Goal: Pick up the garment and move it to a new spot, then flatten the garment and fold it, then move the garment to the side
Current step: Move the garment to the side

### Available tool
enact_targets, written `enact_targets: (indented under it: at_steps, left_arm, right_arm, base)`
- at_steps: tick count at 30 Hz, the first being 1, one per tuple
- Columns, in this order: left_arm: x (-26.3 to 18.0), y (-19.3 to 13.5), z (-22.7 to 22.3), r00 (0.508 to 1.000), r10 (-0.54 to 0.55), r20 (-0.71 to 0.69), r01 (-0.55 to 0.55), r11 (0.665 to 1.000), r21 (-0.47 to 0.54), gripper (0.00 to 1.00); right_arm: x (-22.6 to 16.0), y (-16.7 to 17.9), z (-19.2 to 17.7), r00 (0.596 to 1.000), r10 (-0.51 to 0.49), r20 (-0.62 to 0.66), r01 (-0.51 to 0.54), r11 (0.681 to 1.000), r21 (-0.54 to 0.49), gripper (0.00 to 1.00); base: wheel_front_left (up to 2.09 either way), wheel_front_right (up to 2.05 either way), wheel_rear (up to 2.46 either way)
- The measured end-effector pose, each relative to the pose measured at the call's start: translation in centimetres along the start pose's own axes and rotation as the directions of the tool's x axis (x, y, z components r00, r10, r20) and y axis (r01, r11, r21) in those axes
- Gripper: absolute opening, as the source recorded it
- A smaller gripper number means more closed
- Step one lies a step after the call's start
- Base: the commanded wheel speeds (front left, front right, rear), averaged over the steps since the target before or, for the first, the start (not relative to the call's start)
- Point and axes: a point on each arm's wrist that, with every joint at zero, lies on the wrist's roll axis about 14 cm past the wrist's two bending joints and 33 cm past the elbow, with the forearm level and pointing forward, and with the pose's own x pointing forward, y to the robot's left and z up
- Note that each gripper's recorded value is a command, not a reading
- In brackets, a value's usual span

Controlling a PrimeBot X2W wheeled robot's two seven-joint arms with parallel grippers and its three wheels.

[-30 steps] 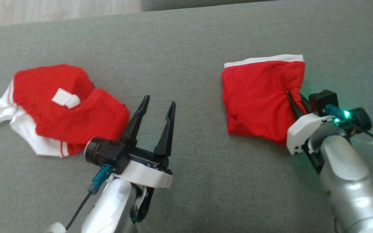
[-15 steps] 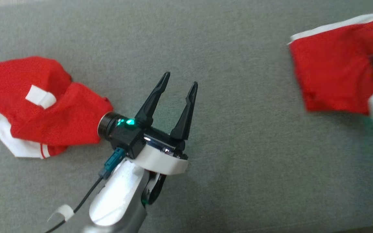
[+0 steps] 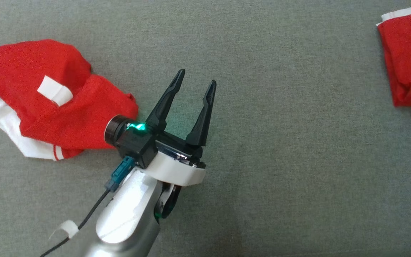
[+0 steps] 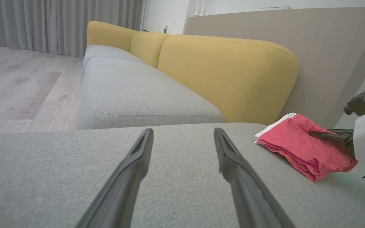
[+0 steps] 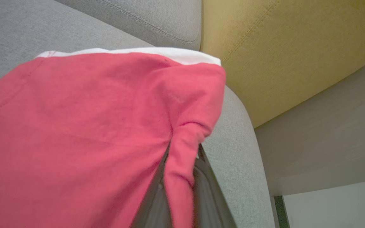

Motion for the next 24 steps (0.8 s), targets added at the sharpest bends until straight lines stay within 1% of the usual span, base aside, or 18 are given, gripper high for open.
enact_targets:
  at_steps: [7, 8, 9, 10, 11, 15, 18, 21, 24]
  left_arm:
    - [0.4, 0.2, 0.5, 1.000, 0.000, 0.015, 0.000, 1.000, 0.006, 1.00]
    - [0.4, 0.2, 0.6, 1.000, 0.001, 0.016, -0.001, 1.000, 0.006, 1.00]
    - [0.4, 0.3, 0.7, 1.000, 0.002, 0.018, -0.003, 1.000, 0.007, 1.00]
    - [0.4, 0.3, 0.7, 1.000, 0.004, 0.020, -0.004, 1.000, 0.008, 1.00]
    - [0.4, 0.3, 0.9, 1.000, 0.005, 0.023, -0.005, 1.000, 0.009, 1.00]
    - [0.3, 0.3, 1.4, 0.999, 0.006, 0.033, -0.006, 1.000, 0.014, 1.00]
    - [0.2, 0.2, 2.3, 0.999, 0.008, 0.052, -0.009, 1.000, 0.024, 1.00]
    - [0.0, 0.1, 3.4, 0.997, 0.014, 0.076, -0.017, 0.999, 0.033, 1.00]
    - [-0.7, 0.2, 4.4, 0.995, 0.033, 0.099, -0.037, 0.999, 0.040, 1.00]
  right_arm:
    - [-0.2, -0.9, -0.6, 0.999, -0.029, -0.013, 0.029, 1.000, 0.009, 0.00]
    - [-0.3, -1.1, -0.4, 0.999, -0.034, -0.003, 0.034, 0.999, 0.009, 0.36]
    - [-0.3, -1.2, -0.2, 0.999, -0.038, 0.006, 0.038, 0.999, 0.011, 0.90]
    - [-0.3, -1.4, 0.0, 0.999, -0.043, 0.014, 0.043, 0.999, 0.014, 0.90]
    - [-0.4, -1.5, 0.2, 0.999, -0.048, 0.020, 0.047, 0.999, 0.016, 1.00]
    - [-0.7, -1.6, 1.1, 0.997, -0.056, 0.050, 0.055, 0.998, 0.022, 1.00]
    - [-1.1, -1.6, 2.3, 0.993, -0.066, 0.095, 0.061, 0.997, 0.054, 1.00]
    - [-1.8, -1.3, 4.5, 0.983, -0.071, 0.172, 0.057, 0.995, 0.085, 1.00]
    - [-2.8, -0.3, 7.4, 0.961, -0.063, 0.268, 0.034, 0.993, 0.112, 1.00]
  base:
    - [0.00, 0.00, 0.00]
    - [0.00, 0.00, 0.00]
    - [0.00, 0.00, 0.00]
    - [0.00, 0.00, 0.00]
    - [0.00, 0.00, 0.00]
    - [0.00, 0.00, 0.00]
    - [0.00, 0.00, 0.00]
    - [0.00, 0.00, 0.00]
    - [0.00, 0.00, 0.00]
